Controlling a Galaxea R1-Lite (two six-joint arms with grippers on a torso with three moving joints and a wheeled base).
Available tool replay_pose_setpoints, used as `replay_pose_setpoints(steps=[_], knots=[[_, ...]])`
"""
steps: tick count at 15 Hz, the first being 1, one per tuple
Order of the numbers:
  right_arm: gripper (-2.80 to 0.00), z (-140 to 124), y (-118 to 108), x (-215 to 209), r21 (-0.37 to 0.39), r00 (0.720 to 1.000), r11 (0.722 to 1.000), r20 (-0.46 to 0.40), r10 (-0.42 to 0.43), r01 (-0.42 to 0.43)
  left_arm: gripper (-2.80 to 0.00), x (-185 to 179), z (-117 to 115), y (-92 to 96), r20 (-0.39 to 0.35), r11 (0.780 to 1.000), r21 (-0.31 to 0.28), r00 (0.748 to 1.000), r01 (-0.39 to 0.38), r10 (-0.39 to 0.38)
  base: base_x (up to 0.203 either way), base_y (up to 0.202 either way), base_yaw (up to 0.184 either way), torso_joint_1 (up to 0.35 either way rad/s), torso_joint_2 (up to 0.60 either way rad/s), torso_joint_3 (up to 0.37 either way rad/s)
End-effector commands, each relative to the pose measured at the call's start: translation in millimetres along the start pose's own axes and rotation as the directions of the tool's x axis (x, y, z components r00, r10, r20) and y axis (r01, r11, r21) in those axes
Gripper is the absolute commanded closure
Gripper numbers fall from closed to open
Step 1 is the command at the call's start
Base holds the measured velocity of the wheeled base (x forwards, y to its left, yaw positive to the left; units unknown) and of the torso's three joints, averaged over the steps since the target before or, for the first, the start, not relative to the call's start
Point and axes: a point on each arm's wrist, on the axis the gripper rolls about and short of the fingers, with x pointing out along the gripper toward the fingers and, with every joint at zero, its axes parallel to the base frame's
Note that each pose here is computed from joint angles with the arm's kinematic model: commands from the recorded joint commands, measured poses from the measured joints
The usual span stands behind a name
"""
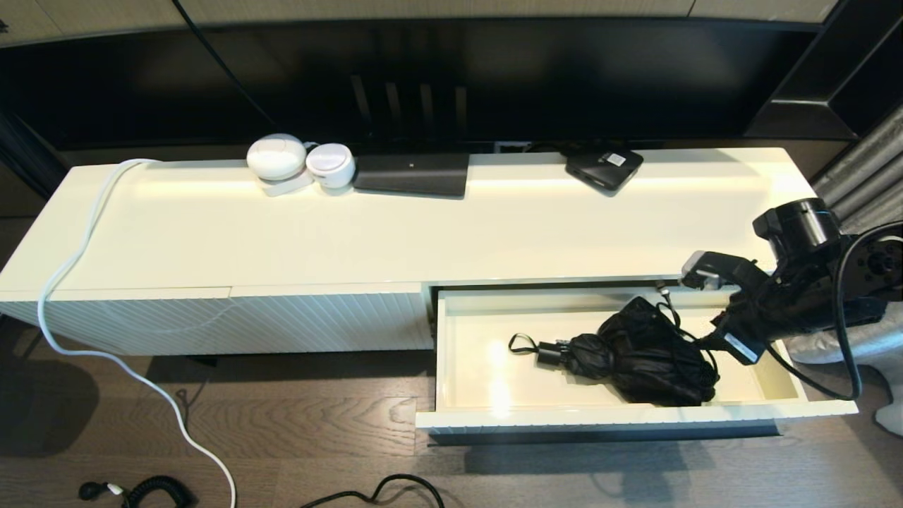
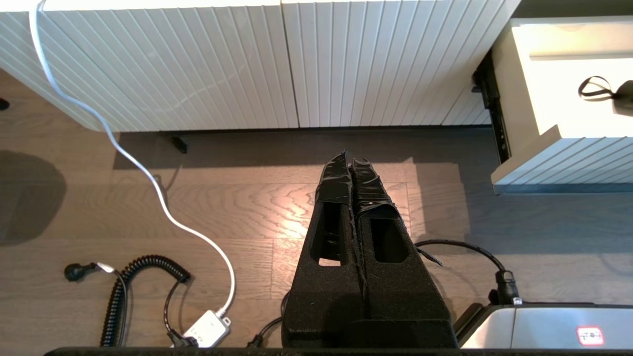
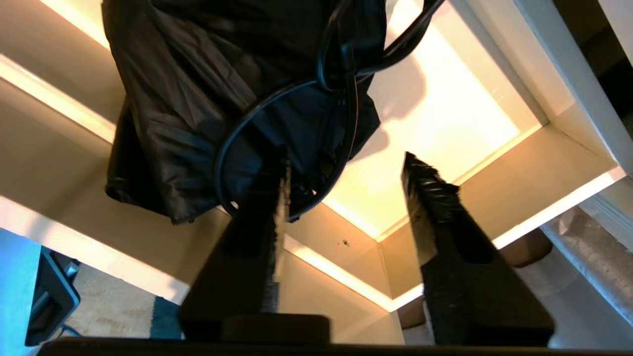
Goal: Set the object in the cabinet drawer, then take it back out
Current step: Take the data cable out of the drawer and put it on the table
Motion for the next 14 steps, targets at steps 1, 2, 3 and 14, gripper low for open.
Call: replay_pose_setpoints(steps=[1,2,3,14], knots=[[-2.80,2,1,-2,-0.002,1.000,1.000,0.008,-0.002,0.002,0.00,0,0,0.0,0.000,1.000,0.000,1.000,0.000,0.000,0.000,0.000,0.000,0.000,0.00,0.000],[-2.80,2,0,-1,0.001,1.000,1.000,0.013,-0.008,0.008,0.00,0,0,0.0,0.000,1.000,0.000,1.000,0.000,0.000,0.000,0.000,0.000,0.000,0.00,0.000],[-2.80,2,0,1,0.002,1.000,1.000,0.012,-0.006,0.006,0.00,0,0,0.0,-0.001,1.000,0.000,1.000,0.000,0.000,0.000,0.000,0.000,0.000,0.00,0.000],[-2.80,10,-4,32,0.110,1.000,0.994,0.000,0.000,0.000,0.00,0,0,0.0,-0.001,1.000,0.000,1.000,0.000,0.000,0.000,0.000,0.000,0.000,0.00,0.000]])
